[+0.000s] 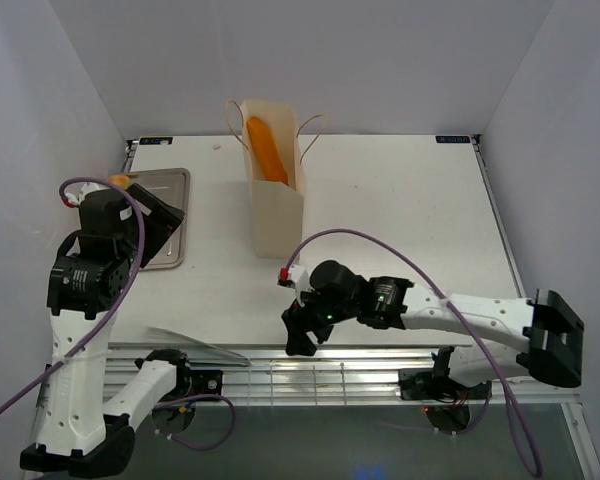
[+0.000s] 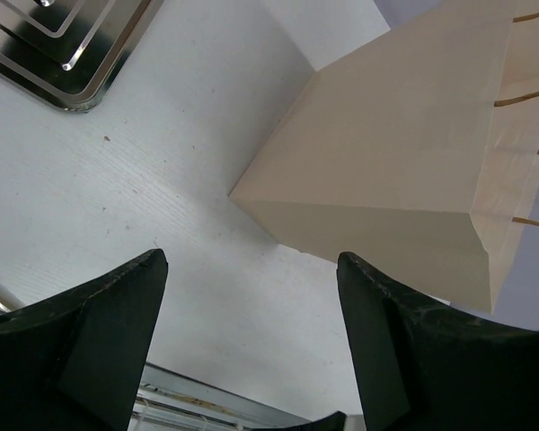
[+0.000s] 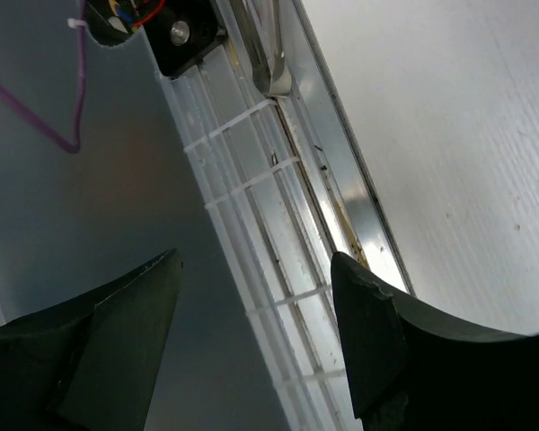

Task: Place the fake bread into the paper bag
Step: Pick up the clamp at the center of the board.

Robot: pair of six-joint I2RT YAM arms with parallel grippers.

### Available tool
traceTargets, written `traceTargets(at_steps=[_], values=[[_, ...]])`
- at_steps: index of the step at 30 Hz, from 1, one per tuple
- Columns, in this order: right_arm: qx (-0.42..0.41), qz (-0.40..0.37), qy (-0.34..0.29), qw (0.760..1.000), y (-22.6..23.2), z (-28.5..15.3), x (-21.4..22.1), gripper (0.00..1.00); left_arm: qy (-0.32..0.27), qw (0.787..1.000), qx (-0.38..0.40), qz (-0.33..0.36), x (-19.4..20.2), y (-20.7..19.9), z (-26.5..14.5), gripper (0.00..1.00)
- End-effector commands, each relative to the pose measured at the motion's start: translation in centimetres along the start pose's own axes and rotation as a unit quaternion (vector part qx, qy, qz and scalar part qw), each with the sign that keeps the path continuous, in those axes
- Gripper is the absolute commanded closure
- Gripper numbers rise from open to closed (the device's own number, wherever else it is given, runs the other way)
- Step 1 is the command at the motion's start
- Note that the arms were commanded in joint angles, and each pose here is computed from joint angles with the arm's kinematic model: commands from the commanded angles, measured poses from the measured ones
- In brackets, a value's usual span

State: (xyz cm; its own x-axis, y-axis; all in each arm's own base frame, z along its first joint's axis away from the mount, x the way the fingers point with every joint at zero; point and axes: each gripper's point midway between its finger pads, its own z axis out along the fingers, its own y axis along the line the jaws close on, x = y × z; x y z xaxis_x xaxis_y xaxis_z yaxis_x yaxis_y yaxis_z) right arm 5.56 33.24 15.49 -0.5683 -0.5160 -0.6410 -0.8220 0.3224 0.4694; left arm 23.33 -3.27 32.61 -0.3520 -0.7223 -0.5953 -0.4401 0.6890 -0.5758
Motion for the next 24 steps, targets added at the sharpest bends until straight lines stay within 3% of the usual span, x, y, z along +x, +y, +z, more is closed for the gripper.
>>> traceTargets(at_steps=[1,4,10,15,24], values=[[-0.015,-0.078,-0.052,0.995,1.4,3.3,-4.1,0.27,-0.037,0.999,0.027,-0.011,-1.6,-0.7,-2.5,0.14],[-0.007,-0.104,-0.04,0.994,0.0,6.7,-4.1,0.28,-0.036,0.998,0.04,-0.012,-1.6,-0.9,-3.2,0.16],[-0.042,-0.155,-0.073,0.984,0.9,11.6,-6.7,0.44,-0.033,0.998,0.053,-0.02,-1.2,-0.9,-3.8,0.17],[-0.076,-0.19,-0.078,0.976,3.1,14.7,-8.3,0.45,-0.024,0.998,0.05,-0.013,-0.7,-0.8,-3.4,0.18],[-0.079,-0.219,-0.052,0.971,3.4,19.8,-7.2,0.53,-0.024,0.998,0.052,-0.003,-0.5,-0.6,-3.1,0.18]])
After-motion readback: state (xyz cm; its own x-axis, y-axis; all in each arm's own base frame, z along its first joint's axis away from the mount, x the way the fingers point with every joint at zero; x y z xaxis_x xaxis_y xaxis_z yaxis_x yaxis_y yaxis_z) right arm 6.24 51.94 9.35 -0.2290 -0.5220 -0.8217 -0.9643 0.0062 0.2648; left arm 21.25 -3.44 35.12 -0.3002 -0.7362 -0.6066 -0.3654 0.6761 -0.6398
